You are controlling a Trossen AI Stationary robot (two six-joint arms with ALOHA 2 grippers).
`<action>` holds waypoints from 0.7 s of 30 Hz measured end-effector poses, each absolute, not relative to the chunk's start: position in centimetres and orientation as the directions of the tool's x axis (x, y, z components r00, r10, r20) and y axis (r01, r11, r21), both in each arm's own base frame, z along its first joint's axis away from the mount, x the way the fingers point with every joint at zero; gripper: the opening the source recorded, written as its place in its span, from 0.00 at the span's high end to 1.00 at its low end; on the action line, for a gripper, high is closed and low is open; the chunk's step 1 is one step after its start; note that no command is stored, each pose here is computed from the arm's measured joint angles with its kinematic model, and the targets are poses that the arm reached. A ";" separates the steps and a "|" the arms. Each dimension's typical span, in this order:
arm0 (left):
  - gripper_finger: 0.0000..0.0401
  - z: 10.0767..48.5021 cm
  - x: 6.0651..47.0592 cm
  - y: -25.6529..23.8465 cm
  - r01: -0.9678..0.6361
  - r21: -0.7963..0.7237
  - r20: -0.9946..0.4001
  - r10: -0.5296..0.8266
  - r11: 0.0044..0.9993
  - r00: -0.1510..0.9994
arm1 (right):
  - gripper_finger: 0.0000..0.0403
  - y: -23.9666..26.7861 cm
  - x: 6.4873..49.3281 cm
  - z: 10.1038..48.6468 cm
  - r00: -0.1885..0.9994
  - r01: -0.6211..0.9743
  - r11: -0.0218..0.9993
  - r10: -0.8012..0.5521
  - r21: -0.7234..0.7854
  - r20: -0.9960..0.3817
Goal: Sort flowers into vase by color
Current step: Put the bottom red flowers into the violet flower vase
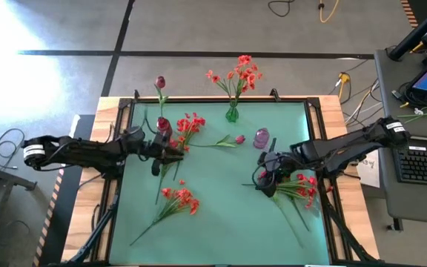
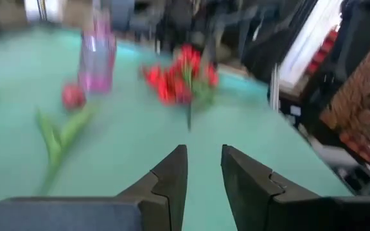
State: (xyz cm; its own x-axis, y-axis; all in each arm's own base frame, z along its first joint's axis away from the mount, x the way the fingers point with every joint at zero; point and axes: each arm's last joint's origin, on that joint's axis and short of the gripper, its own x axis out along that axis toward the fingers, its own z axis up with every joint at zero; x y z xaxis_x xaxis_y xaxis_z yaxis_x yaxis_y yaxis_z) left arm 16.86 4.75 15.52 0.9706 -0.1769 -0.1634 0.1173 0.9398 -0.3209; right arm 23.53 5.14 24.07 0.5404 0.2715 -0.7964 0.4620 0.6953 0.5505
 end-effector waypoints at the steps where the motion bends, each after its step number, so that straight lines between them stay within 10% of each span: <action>1: 0.79 15.2 16.9 4.6 0.109 -0.352 -0.206 -0.191 0.929 0.960 | 0.43 5.4 23.4 24.0 0.525 0.473 0.681 0.290 0.558 -0.800; 12: 0.79 15.2 16.8 1.9 -0.090 -0.546 -0.611 -0.323 0.833 0.723 | 0.43 7.1 20.8 24.8 0.233 0.679 0.591 0.389 0.436 -0.891; 21: 0.79 19.2 19.1 0.3 -0.115 -0.430 -0.666 -0.229 0.895 0.710 | 0.43 9.4 18.4 24.4 0.060 0.757 0.589 0.369 0.283 -0.928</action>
